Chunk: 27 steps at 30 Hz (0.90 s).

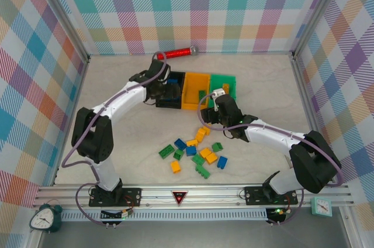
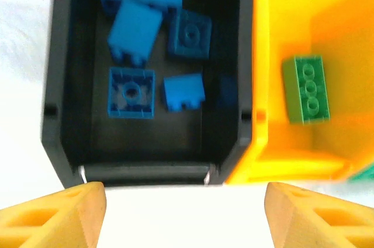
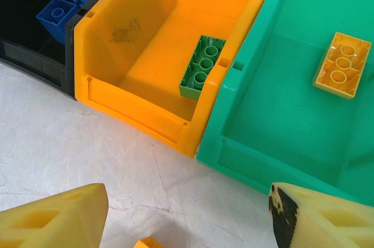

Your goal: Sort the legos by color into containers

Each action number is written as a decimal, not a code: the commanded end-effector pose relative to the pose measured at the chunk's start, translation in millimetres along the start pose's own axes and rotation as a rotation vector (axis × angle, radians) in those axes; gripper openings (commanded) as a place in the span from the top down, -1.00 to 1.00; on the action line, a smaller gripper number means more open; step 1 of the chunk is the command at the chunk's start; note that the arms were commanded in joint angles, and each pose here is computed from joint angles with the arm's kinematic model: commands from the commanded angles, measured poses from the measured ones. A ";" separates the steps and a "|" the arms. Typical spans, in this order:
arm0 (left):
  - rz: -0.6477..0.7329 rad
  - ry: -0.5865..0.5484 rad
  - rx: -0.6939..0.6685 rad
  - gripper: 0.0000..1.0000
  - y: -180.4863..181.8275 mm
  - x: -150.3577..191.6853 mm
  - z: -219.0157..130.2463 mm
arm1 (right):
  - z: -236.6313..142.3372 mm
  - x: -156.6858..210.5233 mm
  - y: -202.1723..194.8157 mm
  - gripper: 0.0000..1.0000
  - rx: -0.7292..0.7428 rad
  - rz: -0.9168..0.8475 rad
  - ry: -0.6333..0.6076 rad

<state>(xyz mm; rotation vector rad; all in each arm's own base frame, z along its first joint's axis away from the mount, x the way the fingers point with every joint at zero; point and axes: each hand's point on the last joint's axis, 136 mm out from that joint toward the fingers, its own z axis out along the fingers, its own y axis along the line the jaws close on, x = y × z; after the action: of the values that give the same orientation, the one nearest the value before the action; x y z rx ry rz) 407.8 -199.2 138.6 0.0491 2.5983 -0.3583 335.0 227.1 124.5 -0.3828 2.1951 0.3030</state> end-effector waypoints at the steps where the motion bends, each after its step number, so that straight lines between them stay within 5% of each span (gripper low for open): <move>1: 0.029 -0.043 0.137 -0.41 -20.9 11.7 -21.7 | -9.1 -11.8 7.3 -0.46 -0.039 0.045 -0.036; 12: 0.217 0.072 0.274 -0.39 -54.4 125.7 -26.6 | -16.2 -13.9 6.0 -0.47 -0.047 0.076 -0.067; 27: 0.350 0.090 0.321 -0.40 -115.0 156.1 -1.9 | -14.4 -1.4 -62.5 -0.48 0.020 0.360 -0.047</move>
<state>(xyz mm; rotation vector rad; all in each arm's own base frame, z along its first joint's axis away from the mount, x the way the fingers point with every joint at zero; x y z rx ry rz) 254.5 -299.2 87.6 0.5948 2.5590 -0.6611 348.1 170.0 119.4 -0.0491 2.2397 0.3965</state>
